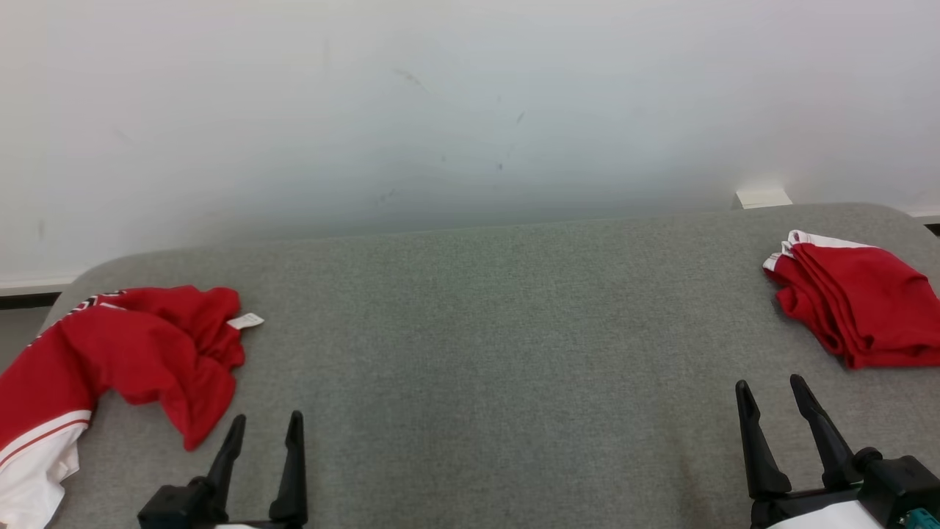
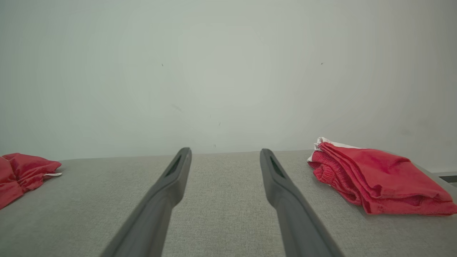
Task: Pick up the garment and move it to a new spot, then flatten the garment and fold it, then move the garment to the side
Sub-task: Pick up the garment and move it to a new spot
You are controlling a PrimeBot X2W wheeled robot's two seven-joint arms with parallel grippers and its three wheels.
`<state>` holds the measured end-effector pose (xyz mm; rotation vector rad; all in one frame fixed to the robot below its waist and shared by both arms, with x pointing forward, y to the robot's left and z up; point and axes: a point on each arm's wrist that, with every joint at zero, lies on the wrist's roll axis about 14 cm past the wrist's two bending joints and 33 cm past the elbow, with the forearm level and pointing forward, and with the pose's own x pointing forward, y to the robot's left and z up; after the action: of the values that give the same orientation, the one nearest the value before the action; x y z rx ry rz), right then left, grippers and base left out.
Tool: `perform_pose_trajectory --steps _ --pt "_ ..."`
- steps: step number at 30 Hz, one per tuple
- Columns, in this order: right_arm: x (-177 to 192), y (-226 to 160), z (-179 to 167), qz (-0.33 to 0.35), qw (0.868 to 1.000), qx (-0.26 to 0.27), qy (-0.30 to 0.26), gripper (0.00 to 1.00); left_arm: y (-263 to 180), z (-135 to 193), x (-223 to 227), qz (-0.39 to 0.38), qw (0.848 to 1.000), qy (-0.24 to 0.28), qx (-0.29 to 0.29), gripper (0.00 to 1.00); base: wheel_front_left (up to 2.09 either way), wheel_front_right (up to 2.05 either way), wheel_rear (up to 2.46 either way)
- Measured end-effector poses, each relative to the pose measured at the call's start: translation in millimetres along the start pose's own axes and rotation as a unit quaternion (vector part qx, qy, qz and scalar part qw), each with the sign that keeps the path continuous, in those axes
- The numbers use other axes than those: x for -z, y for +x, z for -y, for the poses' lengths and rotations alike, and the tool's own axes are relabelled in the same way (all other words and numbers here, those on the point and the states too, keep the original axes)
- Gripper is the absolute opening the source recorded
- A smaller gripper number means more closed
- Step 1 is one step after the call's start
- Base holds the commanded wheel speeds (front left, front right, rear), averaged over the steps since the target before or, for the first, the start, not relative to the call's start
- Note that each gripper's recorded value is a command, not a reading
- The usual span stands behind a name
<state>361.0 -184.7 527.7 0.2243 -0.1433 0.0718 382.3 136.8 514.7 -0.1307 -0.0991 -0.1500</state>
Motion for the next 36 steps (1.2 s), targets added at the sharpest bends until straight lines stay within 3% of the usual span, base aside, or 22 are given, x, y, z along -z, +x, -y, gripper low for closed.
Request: perform_pose_trajectory --steps 16,26,36 --pt "1 8 -13 0.0 1.0 -0.019 0.007 1.0 -7 -12 -3 0.004 1.0 0.002 -0.019 1.0 0.0 0.0 0.0" --pt "23 29 -69 -0.028 0.994 -0.099 0.025 1.0 -33 -59 -14 0.016 0.995 0.016 -0.097 1.0 0.0 0.0 0.0" --pt "45 43 -143 -0.058 0.977 -0.201 0.043 1.0 -80 -112 -19 0.016 0.981 0.028 -0.192 1.0 0.0 0.0 0.0"
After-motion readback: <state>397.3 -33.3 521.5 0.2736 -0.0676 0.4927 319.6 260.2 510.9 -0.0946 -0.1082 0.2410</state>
